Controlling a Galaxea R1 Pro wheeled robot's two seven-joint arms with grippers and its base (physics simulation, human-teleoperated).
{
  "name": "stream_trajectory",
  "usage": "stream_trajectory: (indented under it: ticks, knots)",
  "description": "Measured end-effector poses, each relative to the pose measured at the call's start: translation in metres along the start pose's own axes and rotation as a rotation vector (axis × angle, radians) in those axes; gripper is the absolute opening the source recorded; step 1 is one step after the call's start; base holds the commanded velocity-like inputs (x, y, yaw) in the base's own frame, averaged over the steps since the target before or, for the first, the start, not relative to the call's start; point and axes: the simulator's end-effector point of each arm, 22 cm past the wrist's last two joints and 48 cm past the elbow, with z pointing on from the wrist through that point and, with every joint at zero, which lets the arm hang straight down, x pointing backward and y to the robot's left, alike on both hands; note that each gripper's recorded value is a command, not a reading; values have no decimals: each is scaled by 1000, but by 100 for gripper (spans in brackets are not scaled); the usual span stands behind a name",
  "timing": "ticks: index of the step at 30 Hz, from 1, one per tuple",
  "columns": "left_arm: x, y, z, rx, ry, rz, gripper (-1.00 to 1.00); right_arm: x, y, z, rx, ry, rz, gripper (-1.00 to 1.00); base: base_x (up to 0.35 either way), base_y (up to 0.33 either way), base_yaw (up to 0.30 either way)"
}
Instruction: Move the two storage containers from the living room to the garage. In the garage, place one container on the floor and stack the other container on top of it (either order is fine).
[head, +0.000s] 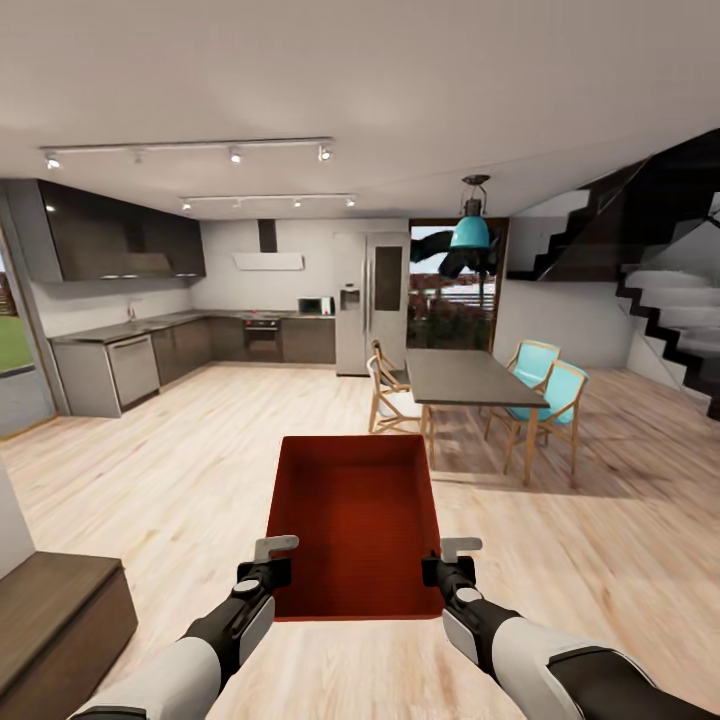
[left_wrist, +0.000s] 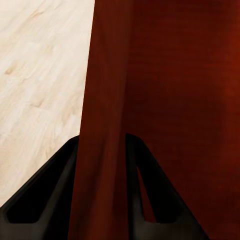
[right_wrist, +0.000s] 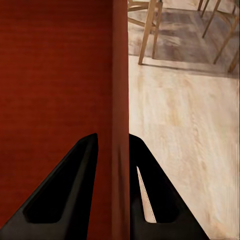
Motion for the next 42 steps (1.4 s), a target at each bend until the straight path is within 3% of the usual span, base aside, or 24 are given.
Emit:
stream_trajectory:
  ticks: [42]
  knots:
    - [-3,0,-2,0,-5,0,-100,-3,0,-2,0,-5,0,-100,0,0,-282]
